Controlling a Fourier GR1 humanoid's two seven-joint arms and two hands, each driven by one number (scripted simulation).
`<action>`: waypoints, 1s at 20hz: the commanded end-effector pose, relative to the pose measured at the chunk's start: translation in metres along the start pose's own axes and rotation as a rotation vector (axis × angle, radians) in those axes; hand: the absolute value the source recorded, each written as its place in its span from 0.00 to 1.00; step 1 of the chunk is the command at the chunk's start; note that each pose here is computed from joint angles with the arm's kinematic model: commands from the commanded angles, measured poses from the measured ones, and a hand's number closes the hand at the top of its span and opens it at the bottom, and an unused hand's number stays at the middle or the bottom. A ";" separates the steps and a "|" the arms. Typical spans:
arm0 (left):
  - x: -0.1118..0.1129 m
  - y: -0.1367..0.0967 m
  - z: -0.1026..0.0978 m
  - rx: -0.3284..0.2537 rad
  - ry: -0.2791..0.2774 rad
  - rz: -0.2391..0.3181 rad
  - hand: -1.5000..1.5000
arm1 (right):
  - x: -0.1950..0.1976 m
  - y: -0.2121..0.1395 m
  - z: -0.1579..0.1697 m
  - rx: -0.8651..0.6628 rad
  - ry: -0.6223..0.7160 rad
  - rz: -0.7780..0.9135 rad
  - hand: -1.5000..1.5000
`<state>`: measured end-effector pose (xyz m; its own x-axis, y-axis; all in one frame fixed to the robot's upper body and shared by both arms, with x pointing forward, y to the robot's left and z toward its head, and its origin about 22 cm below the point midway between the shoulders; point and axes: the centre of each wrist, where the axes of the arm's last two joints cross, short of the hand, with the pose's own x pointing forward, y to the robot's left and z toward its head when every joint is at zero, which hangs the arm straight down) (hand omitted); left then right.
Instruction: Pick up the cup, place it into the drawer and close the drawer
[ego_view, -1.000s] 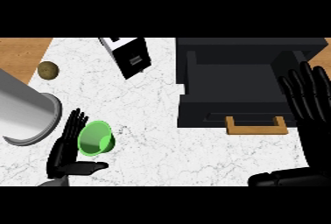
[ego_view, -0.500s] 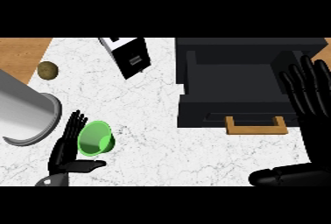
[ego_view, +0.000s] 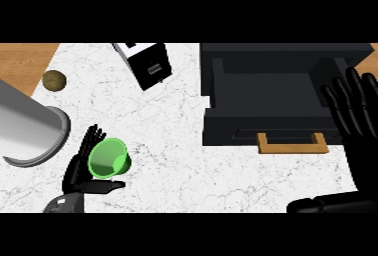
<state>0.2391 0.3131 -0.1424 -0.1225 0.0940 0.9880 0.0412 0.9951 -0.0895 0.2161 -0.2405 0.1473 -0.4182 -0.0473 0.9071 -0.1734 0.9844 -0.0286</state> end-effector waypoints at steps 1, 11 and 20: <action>-0.008 -0.001 0.001 -0.003 -0.010 0.040 0.00 | -0.020 0.014 0.002 -0.001 -0.002 -0.006 0.00; -0.017 -0.029 -0.007 -0.049 -0.003 0.182 0.00 | -0.016 -0.007 -0.013 -0.007 0.008 -0.013 0.00; -0.003 -0.023 -0.031 -0.127 -0.036 0.288 1.00 | -0.006 0.000 0.000 0.001 0.012 -0.013 0.00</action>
<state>0.2612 0.2913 -0.1441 -0.0745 0.2821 0.9565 0.1206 0.9547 -0.2721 0.2227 -0.2396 0.1415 -0.4108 -0.0529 0.9102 -0.1840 0.9826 -0.0259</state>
